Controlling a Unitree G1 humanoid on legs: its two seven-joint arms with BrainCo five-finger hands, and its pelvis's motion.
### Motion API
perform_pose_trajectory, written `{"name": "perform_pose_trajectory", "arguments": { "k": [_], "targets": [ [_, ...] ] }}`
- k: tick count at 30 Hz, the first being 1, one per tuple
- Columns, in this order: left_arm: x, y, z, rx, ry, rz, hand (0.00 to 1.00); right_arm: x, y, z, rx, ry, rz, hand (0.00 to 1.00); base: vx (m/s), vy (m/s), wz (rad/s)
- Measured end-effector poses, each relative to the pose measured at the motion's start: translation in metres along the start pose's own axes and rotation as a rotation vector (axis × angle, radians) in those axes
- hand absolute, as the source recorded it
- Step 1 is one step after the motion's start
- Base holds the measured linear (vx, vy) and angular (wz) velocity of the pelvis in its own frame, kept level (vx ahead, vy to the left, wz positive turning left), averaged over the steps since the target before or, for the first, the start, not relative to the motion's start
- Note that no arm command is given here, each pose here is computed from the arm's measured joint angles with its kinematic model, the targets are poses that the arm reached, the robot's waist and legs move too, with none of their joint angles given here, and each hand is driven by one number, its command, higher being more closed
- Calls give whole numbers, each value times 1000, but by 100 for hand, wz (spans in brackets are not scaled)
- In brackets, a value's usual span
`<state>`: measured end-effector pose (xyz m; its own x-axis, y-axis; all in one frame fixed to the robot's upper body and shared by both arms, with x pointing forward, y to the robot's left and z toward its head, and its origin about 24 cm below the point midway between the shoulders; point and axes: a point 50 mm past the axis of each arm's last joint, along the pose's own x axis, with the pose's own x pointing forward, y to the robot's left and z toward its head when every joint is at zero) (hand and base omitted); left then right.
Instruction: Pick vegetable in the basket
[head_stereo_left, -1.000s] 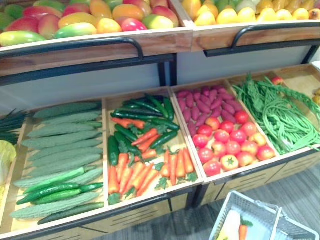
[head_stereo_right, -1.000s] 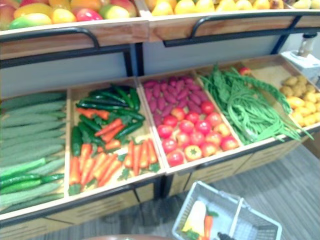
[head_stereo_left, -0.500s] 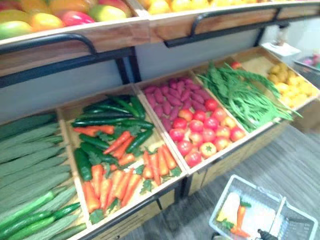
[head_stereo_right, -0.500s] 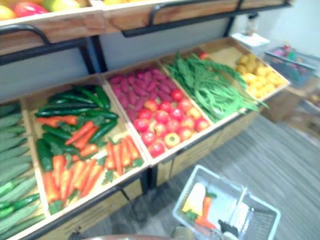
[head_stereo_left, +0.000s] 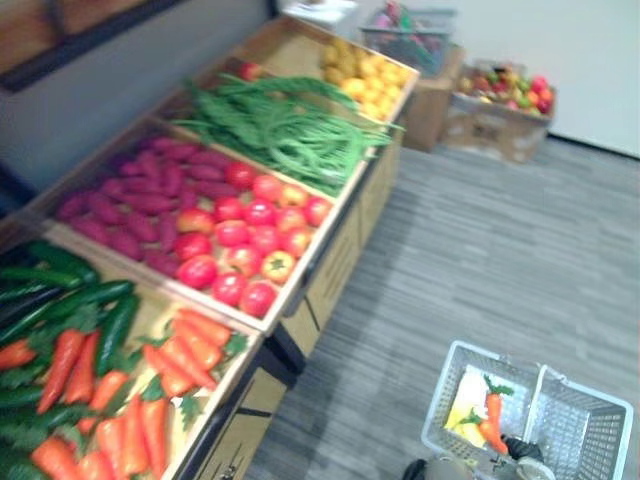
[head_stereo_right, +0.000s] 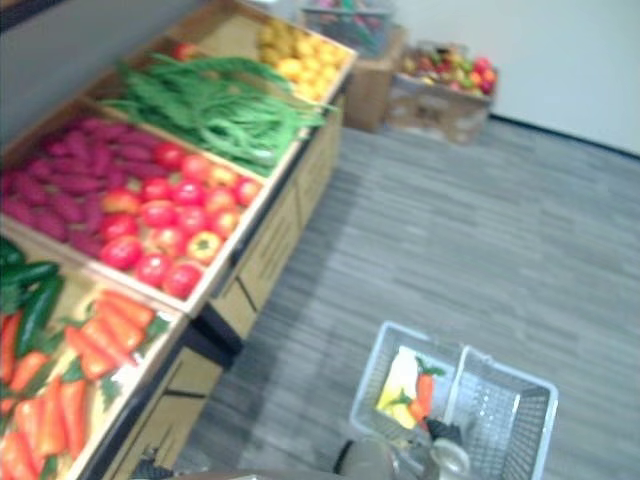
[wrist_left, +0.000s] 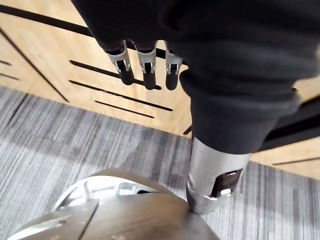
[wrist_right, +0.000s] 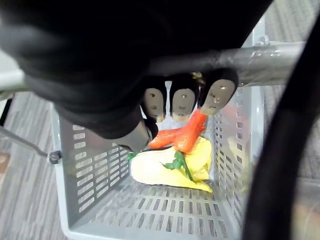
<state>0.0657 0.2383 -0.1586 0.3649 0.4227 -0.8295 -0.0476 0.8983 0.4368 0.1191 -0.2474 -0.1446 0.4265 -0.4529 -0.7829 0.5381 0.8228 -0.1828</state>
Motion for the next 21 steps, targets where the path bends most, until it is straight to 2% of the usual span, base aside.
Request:
{"name": "perform_pose_trajectory", "arguments": {
  "k": [2, 6, 10, 14, 21],
  "targets": [
    [2, 4, 1, -20, 4, 15, 0, -2, 10, -2, -16, 8, 28, 100, 17, -214, -100],
    [0, -7, 6, -23, -7, -13, 0, -4, 6, -12, -35, 29, 26, 100, -8, -40, -66],
    [2, 2, 6, 16, -26, 2, 0, -9, 6, -24, -89, 31, 46, 100, -14, 0, -60],
    [-6, -21, -5, 13, 6, -62, 0, -2, -3, -3, -161, -33, 45, 100, -65, 212, -112],
    [-2, -10, 1, 17, -16, -52, 0, -5, 14, -9, -137, -21, 92, 100, -48, 171, -35]
  ]
}}
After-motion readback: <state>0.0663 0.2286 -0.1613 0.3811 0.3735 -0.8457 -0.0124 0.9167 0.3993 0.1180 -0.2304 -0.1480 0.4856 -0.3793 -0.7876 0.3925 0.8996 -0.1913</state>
